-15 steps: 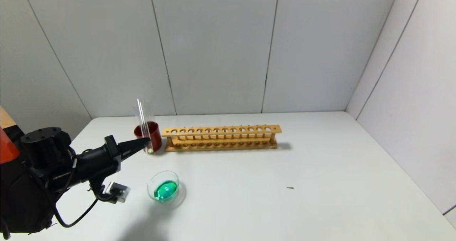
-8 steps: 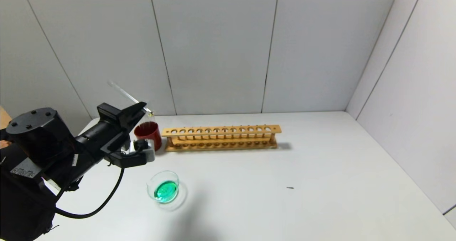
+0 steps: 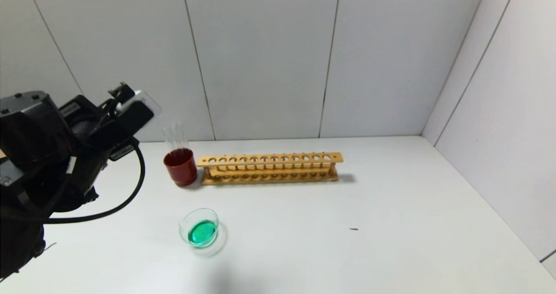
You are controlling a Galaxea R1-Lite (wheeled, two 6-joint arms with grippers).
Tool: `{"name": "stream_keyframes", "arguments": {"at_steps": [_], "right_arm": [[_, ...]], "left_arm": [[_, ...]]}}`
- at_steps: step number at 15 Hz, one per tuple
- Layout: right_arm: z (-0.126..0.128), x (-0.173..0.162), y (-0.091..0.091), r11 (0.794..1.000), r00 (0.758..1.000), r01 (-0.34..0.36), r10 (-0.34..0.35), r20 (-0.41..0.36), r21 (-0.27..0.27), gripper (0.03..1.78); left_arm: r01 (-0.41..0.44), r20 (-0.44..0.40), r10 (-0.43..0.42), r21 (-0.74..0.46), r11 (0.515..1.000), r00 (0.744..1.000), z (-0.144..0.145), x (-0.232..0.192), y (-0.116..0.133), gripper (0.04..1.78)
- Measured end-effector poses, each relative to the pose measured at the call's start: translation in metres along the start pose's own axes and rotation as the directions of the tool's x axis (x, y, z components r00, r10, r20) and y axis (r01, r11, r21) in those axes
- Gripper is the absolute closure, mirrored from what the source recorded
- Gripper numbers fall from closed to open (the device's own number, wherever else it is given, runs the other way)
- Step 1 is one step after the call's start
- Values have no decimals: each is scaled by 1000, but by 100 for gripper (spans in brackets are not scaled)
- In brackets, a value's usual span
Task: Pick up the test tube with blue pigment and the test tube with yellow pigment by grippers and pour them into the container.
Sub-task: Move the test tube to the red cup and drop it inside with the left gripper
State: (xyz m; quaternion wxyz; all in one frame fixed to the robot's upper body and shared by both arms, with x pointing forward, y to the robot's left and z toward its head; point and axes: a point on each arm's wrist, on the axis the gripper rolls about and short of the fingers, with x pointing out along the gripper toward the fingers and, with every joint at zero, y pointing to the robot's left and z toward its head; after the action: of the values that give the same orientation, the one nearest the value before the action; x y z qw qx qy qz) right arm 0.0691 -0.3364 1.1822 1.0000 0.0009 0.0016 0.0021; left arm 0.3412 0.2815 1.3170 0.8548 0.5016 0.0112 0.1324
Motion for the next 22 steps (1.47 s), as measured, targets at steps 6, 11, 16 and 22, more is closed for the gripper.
{"name": "stream_keyframes", "arguments": {"at_steps": [6,11,16,22], "right_arm": [[0,0,0,1000,1000,0,0,0,0,6],[0,0,0,1000,1000,0,0,0,0,6],[0,0,0,1000,1000,0,0,0,0,6],[0,0,0,1000,1000,0,0,0,0,6]], "left_arm": [[26,-80,-100,-639,768,992,22,15,22,152],[106,1,-224,-884,455,975,23,22,8,152],[138,24,-290,-915,380,957,9,45,-7,152],[127,22,-270,-917,379,963,-4,67,-23,152]]}}
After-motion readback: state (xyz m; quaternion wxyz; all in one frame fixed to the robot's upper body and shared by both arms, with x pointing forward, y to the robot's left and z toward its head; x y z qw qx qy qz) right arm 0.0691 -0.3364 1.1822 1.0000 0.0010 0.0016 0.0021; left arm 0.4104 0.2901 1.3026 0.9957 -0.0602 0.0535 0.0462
